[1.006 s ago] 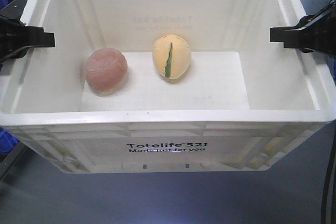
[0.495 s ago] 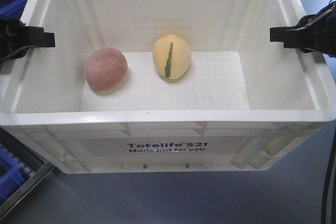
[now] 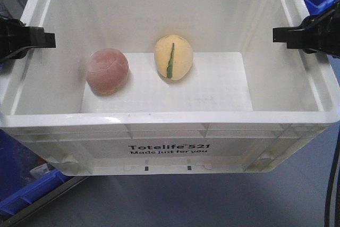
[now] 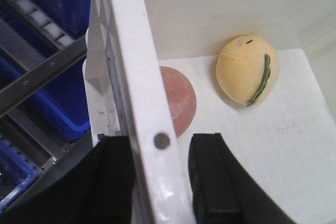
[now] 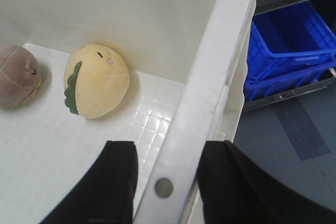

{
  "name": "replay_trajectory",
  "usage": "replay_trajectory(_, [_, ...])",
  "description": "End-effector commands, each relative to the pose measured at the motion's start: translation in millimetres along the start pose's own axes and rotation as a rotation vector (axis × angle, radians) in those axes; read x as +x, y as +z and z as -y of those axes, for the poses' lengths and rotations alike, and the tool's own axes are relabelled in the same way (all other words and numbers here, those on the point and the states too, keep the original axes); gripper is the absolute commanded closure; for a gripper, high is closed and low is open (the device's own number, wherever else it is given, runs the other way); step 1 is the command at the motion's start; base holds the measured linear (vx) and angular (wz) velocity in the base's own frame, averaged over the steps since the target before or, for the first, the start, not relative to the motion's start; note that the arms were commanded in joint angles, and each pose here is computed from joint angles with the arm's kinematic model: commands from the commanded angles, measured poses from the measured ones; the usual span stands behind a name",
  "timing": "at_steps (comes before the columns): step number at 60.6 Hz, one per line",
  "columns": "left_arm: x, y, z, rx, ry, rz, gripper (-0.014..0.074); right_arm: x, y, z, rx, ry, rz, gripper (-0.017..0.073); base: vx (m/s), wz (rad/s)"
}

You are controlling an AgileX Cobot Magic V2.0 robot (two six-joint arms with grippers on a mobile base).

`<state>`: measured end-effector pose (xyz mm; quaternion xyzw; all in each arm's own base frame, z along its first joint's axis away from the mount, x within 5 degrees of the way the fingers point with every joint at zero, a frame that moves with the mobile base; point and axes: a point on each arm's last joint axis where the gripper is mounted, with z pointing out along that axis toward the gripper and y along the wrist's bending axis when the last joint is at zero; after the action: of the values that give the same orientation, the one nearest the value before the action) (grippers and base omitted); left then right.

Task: Place moving items into box and shelve
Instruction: 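Hold the white crate level by its rims while the base drives along shelves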

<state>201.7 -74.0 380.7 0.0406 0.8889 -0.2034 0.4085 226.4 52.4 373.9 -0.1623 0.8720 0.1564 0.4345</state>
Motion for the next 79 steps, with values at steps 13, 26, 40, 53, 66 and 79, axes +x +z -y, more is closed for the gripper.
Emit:
replay_trajectory(13, [-23.4, -21.8, 14.8, 0.097, -0.033, 0.213, 0.06, -20.0, -18.8, -10.8, -0.033, -0.006, 0.16, 0.0565, 0.14, 0.54])
replay_trajectory(26, [-23.4, -21.8, 14.8, 0.097, -0.033, 0.213, 0.06, -20.0, -18.8, -10.8, -0.033, -0.006, 0.16, 0.0565, 0.11, 0.46])
replay_trajectory(40, [-23.4, -21.8, 14.8, 0.097, -0.033, 0.213, 0.06, -20.0, -18.8, -10.8, -0.033, -0.006, 0.16, 0.0565, 0.08, 0.41])
replay_trajectory(53, [-23.4, -21.8, 14.8, 0.097, -0.033, 0.213, 0.06, -20.0, -18.8, -10.8, -0.033, -0.006, 0.16, 0.0565, 0.05, 0.32])
replay_trajectory(66, [-23.4, -21.8, 14.8, 0.097, -0.033, 0.213, 0.06, -20.0, -18.8, -10.8, -0.033, -0.006, 0.16, 0.0565, 0.02, 0.21])
replay_trajectory(79, [-23.4, -21.8, 14.8, 0.097, -0.033, 0.213, 0.06, -20.0, -18.8, -10.8, -0.033, -0.006, 0.16, 0.0565, 0.01, 0.19])
